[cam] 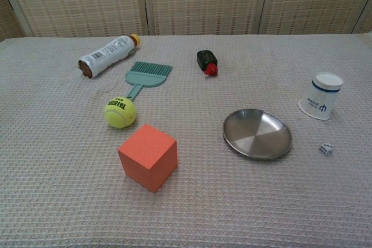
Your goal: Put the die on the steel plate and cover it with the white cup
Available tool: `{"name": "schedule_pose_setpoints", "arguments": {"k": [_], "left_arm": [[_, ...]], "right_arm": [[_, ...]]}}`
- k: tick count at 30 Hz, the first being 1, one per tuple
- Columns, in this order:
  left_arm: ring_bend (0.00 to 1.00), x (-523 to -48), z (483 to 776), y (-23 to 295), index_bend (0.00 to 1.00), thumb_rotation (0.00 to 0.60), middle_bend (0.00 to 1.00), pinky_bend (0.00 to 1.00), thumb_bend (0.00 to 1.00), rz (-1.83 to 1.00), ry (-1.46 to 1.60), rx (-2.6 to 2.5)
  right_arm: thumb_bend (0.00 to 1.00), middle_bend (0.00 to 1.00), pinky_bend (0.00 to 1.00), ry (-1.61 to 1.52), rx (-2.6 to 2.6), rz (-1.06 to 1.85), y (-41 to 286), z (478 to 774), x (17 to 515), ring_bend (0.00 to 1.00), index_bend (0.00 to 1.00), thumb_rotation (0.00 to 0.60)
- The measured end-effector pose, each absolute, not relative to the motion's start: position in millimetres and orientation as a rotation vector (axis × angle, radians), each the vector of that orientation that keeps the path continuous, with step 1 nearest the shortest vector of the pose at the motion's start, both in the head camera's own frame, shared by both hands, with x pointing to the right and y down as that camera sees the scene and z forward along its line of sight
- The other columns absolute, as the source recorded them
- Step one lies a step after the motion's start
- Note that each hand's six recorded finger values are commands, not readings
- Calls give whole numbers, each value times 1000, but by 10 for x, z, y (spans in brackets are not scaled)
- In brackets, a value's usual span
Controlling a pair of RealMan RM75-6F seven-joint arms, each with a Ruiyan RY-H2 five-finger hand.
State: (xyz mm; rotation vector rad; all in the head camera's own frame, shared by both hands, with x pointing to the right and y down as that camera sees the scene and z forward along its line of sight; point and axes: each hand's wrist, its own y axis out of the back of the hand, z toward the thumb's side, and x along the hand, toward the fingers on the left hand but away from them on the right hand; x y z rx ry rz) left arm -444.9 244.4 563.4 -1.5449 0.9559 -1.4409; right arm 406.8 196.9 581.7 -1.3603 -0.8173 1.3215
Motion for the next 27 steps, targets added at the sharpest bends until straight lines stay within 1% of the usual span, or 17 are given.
{"name": "schedule_pose_setpoints", "arguments": {"k": [5,6,7,9,10,11,13,16,21,24,27], "left_arm": [[528,-4433,5617,2454,421,600,520,636,400,-1433,960,-1548],[528,-4433,5615,2454,422,600,520,637,400,-1431,963,-1551],[528,-4435,5611,2452,422,600,520,637,400,-1430,969,-1557],[528,-4444,5595,2443,422,600,520,638,399,-1425,980,-1562],[528,-4447,5588,2440,422,600,520,638,399,-1423,981,-1559],[529,-4450,5581,2440,422,600,520,638,399,-1421,979,-1555],[529,-4454,5582,2454,421,600,520,638,400,-1424,973,-1559],[528,-4465,5570,2469,421,600,520,640,400,-1429,972,-1568],[529,-4453,5548,2462,421,600,521,640,399,-1420,984,-1564],[528,-4461,5569,2467,421,600,521,641,399,-1432,983,-1571],[528,-4475,5580,2465,421,600,520,642,399,-1444,987,-1575]], "right_arm": [[223,245,218,-835,-1399,1288,2007,5766,4030,87,253,600],[223,255,218,-838,-1416,1279,2019,5767,4015,88,269,600],[223,291,235,-840,-1431,1270,2028,5770,4001,107,290,600],[223,419,339,-836,-1466,1240,2046,5778,3958,224,340,600],[223,516,450,-829,-1475,1224,2053,5782,3938,346,384,600],[223,591,542,-819,-1480,1209,2057,5787,3923,449,424,600],[223,707,664,-778,-1482,1170,2067,5806,3892,590,490,600],[230,824,757,-705,-1487,1100,2083,5851,3844,706,563,600],[244,899,815,-627,-1558,1043,2106,6029,3830,779,579,600],[246,927,840,-601,-1616,1070,2089,6196,3836,807,557,600],[247,931,844,-585,-1670,1118,2041,6371,3861,812,507,600]]}}
